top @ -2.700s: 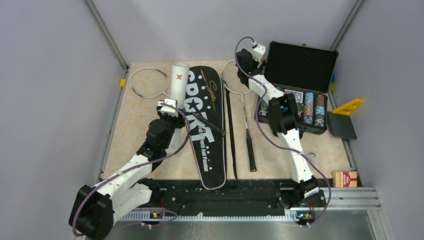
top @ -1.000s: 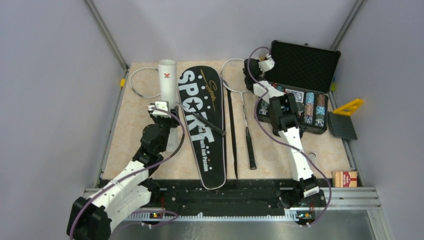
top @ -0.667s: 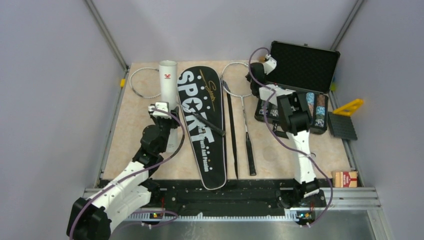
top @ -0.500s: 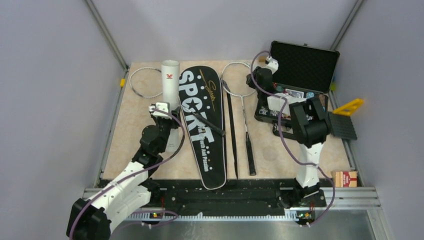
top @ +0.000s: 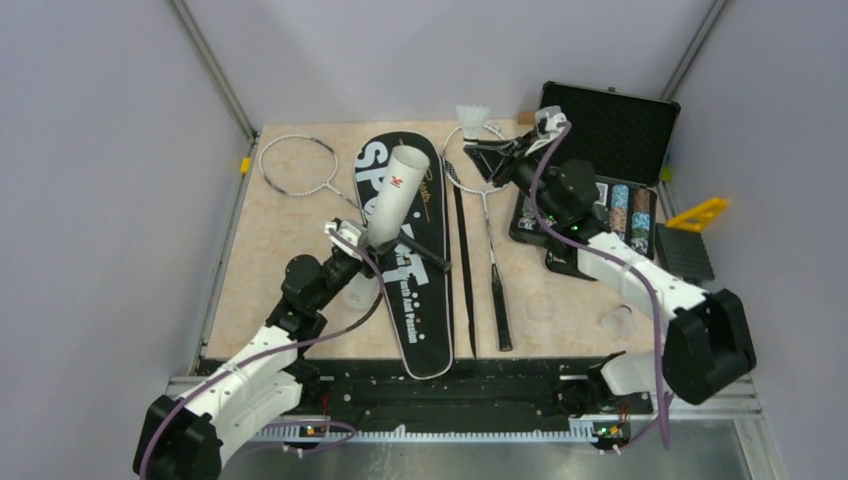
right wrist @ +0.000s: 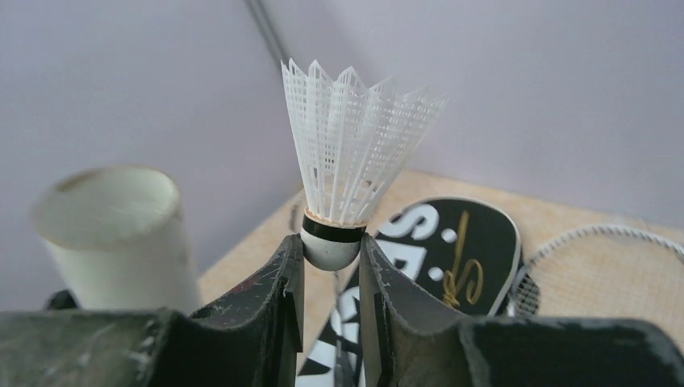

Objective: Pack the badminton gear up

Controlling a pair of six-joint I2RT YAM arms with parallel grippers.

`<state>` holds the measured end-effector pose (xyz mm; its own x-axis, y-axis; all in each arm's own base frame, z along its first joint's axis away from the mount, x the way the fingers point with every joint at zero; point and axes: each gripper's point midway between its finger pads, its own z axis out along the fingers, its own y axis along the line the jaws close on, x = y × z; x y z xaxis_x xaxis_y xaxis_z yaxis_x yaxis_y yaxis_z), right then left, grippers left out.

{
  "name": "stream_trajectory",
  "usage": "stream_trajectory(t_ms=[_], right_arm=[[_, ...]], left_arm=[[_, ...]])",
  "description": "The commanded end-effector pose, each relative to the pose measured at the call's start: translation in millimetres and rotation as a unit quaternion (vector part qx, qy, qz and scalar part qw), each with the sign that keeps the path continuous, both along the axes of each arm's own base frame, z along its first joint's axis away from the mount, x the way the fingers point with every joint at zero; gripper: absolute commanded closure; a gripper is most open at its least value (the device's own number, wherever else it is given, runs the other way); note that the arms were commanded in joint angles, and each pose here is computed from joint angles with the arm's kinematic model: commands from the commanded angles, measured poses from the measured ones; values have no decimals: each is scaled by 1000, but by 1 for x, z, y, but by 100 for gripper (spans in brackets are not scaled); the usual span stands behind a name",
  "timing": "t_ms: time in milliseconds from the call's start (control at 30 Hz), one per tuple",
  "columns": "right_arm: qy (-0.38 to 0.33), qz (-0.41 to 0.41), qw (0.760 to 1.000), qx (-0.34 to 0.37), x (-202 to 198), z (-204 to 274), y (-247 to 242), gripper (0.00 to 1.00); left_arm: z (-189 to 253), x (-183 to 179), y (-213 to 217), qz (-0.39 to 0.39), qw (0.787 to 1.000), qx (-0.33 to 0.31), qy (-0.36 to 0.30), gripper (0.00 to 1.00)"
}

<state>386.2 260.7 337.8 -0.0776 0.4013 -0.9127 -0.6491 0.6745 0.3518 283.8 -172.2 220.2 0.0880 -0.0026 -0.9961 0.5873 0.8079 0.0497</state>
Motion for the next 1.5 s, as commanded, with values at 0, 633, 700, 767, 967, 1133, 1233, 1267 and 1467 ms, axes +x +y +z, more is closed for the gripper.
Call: stream_trajectory(t_ms=[0, 633, 700, 767, 967, 1133, 1233, 1267, 1467], right_arm=[[-106, 116, 987, 20, -68, 69, 17, 83], [-142, 285, 948, 25, -183, 109, 56, 69], [-142, 293, 945, 24, -188, 110, 58, 68], [-140, 299, 944, 21, -191, 110, 60, 66], [-126, 284, 950, 8, -183, 107, 60, 55], [-128, 284, 950, 4, -183, 109, 60, 47], [-128, 282, 951, 4, -183, 111, 59, 42], [-128, 279, 952, 5, -183, 113, 59, 39], [-130, 251, 959, -2, -181, 122, 49, 26]], left_arm=[[33, -41, -40, -163, 982, 8, -94, 82], [47, -61, -49, -211, 968, -46, -130, 82], [48, -61, -49, -211, 968, -48, -130, 82], [48, -61, -48, -208, 968, -50, -129, 82], [50, -65, -48, -213, 966, -52, -136, 83], [50, -67, -47, -214, 966, -53, -138, 83], [50, -68, -47, -215, 965, -53, -137, 83], [49, -68, -47, -215, 966, -53, -136, 83], [47, -66, -47, -212, 967, -51, -133, 83]])
